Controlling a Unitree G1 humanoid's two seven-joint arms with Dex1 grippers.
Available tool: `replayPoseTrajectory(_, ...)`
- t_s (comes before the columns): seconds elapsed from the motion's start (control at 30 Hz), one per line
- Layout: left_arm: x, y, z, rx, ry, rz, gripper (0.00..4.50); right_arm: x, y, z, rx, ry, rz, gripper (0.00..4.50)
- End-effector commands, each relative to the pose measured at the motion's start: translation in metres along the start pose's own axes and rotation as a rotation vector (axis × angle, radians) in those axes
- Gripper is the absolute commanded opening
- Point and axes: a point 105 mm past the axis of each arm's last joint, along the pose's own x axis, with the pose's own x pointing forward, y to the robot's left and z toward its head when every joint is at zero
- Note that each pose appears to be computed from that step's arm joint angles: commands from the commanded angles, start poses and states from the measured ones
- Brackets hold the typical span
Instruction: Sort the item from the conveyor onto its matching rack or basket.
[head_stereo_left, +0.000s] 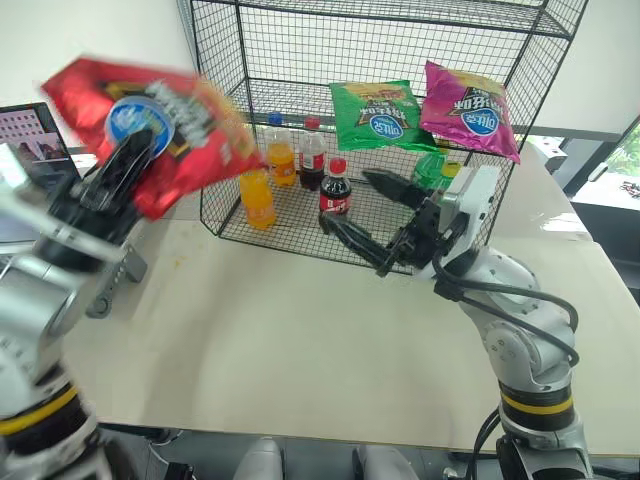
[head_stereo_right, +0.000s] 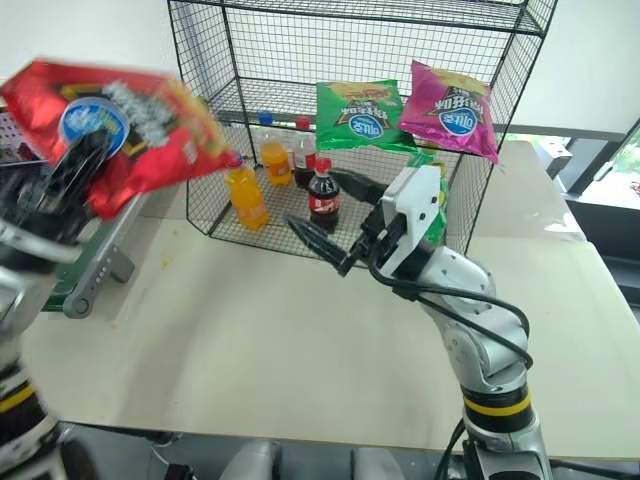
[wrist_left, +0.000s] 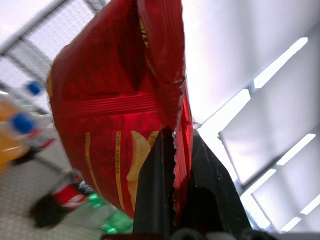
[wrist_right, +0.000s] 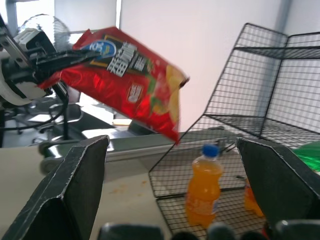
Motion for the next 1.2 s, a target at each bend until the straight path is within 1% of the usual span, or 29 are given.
replayPoseTrajectory(0.03, 0.037, -0.002, 0.004, -0.132, -0.012, -0.083, 0.02, 0.004, -0.004, 0.03, -0.094, -0.093, -0.062, 4.5)
replayPoseTrajectory(0.1, 0.058, 0.0, 0.005, -0.207, -0.009, -0.126, 0.02, 0.005, -0.005, 0.034, -0.111, -0.103, -0.085, 4.5)
replayPoseTrajectory(0.13, 0.07, 0.006, 0.007, -0.251, -0.022, -0.136, 0.02, 0.004, -0.007, 0.035, -0.12, -0.103, -0.098, 4.5)
replayPoseTrajectory(0.2, 0.09, 0.029, 0.005, -0.319, -0.047, -0.107, 0.02, 0.003, -0.009, 0.037, -0.137, -0.104, -0.122, 4.5)
replayPoseTrajectory(0.23, 0.095, 0.037, 0.004, -0.333, -0.05, -0.097, 0.02, 0.003, -0.009, 0.038, -0.141, -0.104, -0.128, 4.5)
replayPoseTrajectory(0.27, 0.099, 0.044, 0.002, -0.337, -0.052, -0.091, 0.02, 0.002, -0.01, 0.038, -0.143, -0.102, -0.134, 4.5)
replayPoseTrajectory(0.33, 0.107, 0.068, 0.002, -0.384, -0.108, -0.05, 0.02, 0.001, -0.009, 0.037, -0.152, -0.095, -0.141, 4.5)
replayPoseTrajectory(0.4, 0.112, 0.083, 0.003, -0.424, -0.165, -0.028, 0.02, 0.0, -0.008, 0.037, -0.162, -0.09, -0.15, 4.5)
replayPoseTrajectory(0.53, 0.116, 0.094, 0.004, -0.439, -0.223, -0.005, 0.02, -0.001, -0.009, 0.039, -0.177, -0.088, -0.168, 4.5)
replayPoseTrajectory(0.6, 0.114, 0.104, 0.003, -0.448, -0.261, 0.041, 0.02, -0.002, -0.01, 0.04, -0.188, -0.084, -0.177, 4.5)
replayPoseTrajectory(0.67, 0.115, 0.113, -0.003, -0.462, -0.275, 0.095, 0.02, -0.002, -0.012, 0.04, -0.201, -0.079, -0.186, 4.5)
replayPoseTrajectory(0.73, 0.121, 0.11, -0.012, -0.464, -0.283, 0.122, 0.02, -0.001, -0.015, 0.036, -0.223, -0.042, -0.197, 4.5)
replayPoseTrajectory(0.8, 0.128, 0.107, -0.016, -0.472, -0.314, 0.141, 0.02, 0.0, -0.017, 0.033, -0.235, -0.017, -0.21, 4.5)
replayPoseTrajectory(0.93, 0.142, 0.104, -0.023, -0.505, -0.354, 0.163, 0.02, 0.004, -0.018, 0.034, -0.244, -0.003, -0.225, 4.5)
replayPoseTrajectory(1.03, 0.152, 0.107, -0.034, -0.526, -0.369, 0.206, 0.02, 0.008, -0.017, 0.035, -0.249, -0.003, -0.232, 4.5)
replayPoseTrajectory(1.1, 0.158, 0.107, -0.036, -0.536, -0.39, 0.225, 0.02, 0.009, -0.016, 0.035, -0.246, -0.004, -0.235, 4.5)
replayPoseTrajectory(1.2, 0.165, 0.108, -0.032, -0.533, -0.429, 0.243, 0.02, 0.009, -0.015, 0.034, -0.242, -0.001, -0.237, 4.5)
